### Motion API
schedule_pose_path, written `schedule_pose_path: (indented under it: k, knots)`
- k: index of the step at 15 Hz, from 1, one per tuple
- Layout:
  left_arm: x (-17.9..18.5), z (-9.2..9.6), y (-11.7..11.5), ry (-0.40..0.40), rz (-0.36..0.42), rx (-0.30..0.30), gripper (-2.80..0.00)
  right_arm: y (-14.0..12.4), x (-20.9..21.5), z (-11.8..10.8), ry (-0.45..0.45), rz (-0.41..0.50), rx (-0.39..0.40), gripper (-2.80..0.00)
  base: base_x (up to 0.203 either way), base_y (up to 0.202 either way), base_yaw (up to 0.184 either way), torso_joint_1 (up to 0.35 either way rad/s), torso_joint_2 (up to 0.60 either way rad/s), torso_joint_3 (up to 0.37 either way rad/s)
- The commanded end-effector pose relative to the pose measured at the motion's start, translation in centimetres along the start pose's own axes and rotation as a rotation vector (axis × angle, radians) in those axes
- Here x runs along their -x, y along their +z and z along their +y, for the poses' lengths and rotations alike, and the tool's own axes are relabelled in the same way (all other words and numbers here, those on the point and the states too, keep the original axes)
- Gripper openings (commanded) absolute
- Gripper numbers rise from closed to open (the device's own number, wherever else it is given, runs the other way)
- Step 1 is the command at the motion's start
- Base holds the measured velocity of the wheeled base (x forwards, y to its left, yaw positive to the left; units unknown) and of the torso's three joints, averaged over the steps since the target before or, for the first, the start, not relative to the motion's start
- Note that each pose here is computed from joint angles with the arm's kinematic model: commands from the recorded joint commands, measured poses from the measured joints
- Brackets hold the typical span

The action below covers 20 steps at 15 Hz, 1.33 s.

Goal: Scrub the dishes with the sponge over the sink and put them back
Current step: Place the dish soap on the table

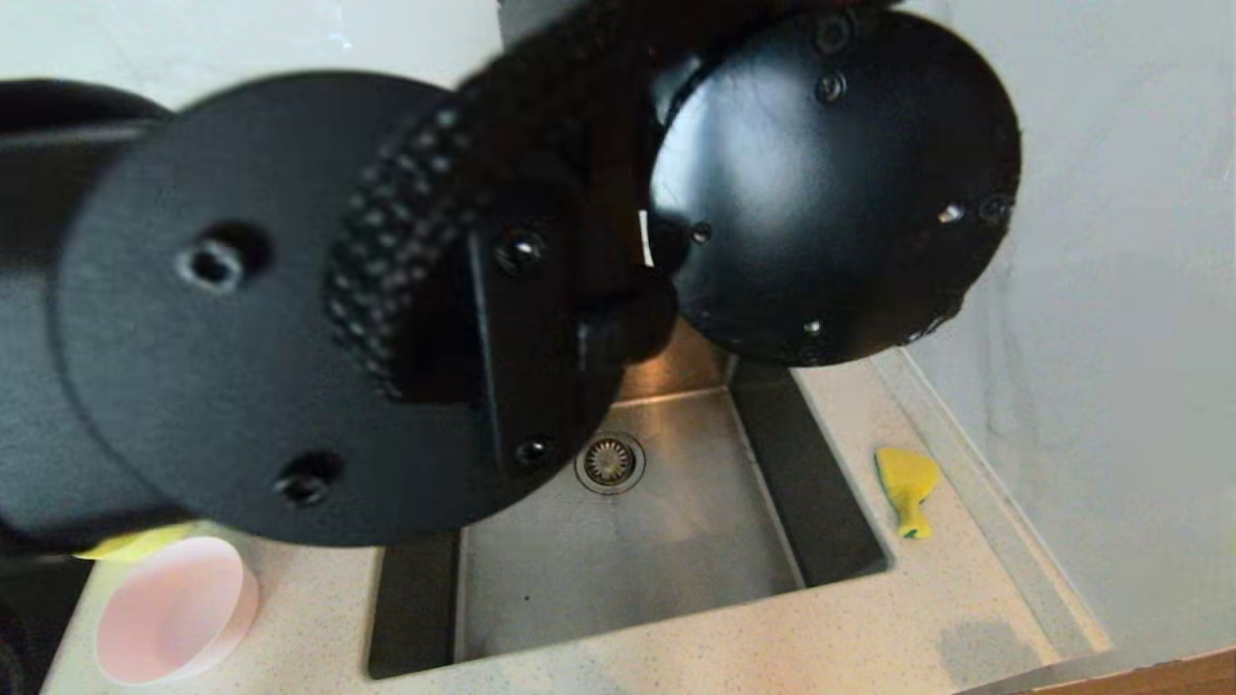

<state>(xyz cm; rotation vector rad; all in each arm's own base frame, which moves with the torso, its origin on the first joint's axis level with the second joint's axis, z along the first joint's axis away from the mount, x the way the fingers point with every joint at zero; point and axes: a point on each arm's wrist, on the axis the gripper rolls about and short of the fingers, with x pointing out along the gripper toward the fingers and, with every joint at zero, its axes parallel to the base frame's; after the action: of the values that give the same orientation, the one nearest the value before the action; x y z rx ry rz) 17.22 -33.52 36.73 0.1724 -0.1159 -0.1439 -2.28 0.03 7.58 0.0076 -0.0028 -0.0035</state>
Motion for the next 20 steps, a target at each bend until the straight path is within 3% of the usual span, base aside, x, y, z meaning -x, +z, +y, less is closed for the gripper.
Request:
schedule_pose_path:
  k: [1,5,10,13,20]
  knots:
    - [0.6,2.0,1.5,0.02,-0.023,0.039,-2.8,0.0,0.0,0.0,0.0,0.001,0.0,-2.8,0.0,0.0,0.0,0.0,0.0,0.0]
    - [1.2,4.2,3.0,0.046,-0.05,0.089,-2.8,0.0,0.0,0.0,0.0,0.001,0.0,-2.8,0.0,0.0,0.0,0.0,0.0,0.0]
    - [0.1,9.6,4.4,0.168,-0.069,0.116,-2.8,0.0,0.0,0.0,0.0,0.001,0.0,-2.8,0.0,0.0,0.0,0.0,0.0,0.0]
    - [0.0,12.5,4.7,0.232,-0.058,0.099,-2.8,0.0,0.0,0.0,0.001,0.001,0.0,-2.8,0.0,0.0,0.0,0.0,0.0,0.0]
    - [-1.7,19.9,4.7,0.476,-0.066,0.103,-2.8,0.0,0.0,0.0,0.0,0.001,0.0,-2.8,0.0,0.0,0.0,0.0,0.0,0.0]
